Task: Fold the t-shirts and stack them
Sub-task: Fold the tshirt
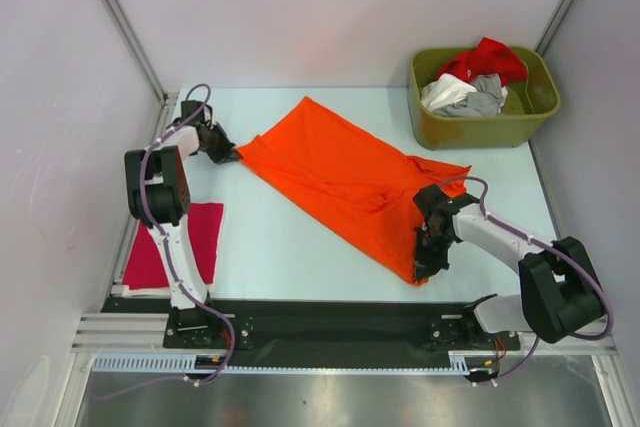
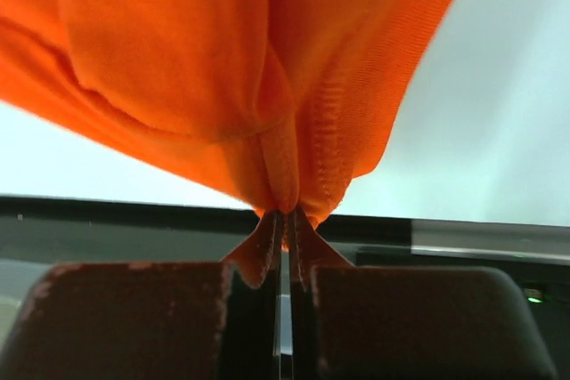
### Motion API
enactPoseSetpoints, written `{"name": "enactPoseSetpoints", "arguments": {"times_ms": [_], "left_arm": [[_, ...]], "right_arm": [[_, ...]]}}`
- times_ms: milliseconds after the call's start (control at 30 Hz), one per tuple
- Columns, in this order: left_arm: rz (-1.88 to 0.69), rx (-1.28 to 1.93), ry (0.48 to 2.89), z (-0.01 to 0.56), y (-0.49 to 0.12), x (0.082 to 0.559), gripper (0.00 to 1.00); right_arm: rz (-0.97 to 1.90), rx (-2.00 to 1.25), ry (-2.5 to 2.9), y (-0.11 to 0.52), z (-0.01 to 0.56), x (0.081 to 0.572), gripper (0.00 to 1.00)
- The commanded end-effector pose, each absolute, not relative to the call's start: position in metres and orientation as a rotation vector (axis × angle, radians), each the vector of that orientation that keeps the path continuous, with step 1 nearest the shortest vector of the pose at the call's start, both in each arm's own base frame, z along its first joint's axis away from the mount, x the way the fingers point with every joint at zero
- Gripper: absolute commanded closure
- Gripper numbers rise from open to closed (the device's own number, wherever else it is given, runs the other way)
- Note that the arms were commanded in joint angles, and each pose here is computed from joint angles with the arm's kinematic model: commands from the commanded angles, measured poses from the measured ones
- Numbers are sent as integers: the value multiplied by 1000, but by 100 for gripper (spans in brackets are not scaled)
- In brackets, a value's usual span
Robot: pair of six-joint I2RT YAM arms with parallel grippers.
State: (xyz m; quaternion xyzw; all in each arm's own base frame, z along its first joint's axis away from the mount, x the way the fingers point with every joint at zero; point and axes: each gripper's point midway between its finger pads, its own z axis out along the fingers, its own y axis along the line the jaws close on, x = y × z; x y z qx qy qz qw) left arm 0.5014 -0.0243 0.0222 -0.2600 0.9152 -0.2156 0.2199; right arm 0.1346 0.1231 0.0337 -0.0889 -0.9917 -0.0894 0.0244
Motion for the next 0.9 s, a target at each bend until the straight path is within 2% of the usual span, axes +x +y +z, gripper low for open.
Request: {"name": "enactPoseSetpoints", "arguments": {"times_ms": [0, 100, 167, 200, 267, 300, 333, 400, 567, 700, 867], "left_arm": [[-492, -712, 2403, 54, 20, 509, 100], [-486, -699, 2415, 52, 22, 500, 98], [-488, -686, 2420, 53, 21, 495, 88], [-488, -687, 2421, 54, 20, 491, 78], [-483, -675, 2417, 58, 20, 489, 75], [-472, -668, 2405, 66, 22, 489, 68], [-455, -663, 2421, 68, 23, 485, 64], [-390, -655, 2399, 86, 31, 483, 49], [-359, -545, 2344, 131, 24, 473, 42], [-491, -326, 2332, 153, -41, 458, 36], [-798, 124, 2354, 157, -198, 413, 34]], "right_arm": [[-380, -230, -2936, 131, 38, 101, 100], [-384, -219, -2932, 130, 36, 98, 100], [-392, -209, -2934, 130, 37, 99, 100], [-400, -205, -2941, 132, 38, 101, 93], [-399, -203, -2946, 132, 41, 103, 89], [-405, -203, -2960, 132, 44, 107, 77], [-394, -204, -2961, 131, 45, 107, 72], [-399, -208, -2968, 129, 50, 110, 64], [-454, -277, -3071, 125, 77, 136, 52], [-575, -347, -3215, 124, 97, 180, 35], [-630, -429, -3367, 113, 114, 249, 32]]}}
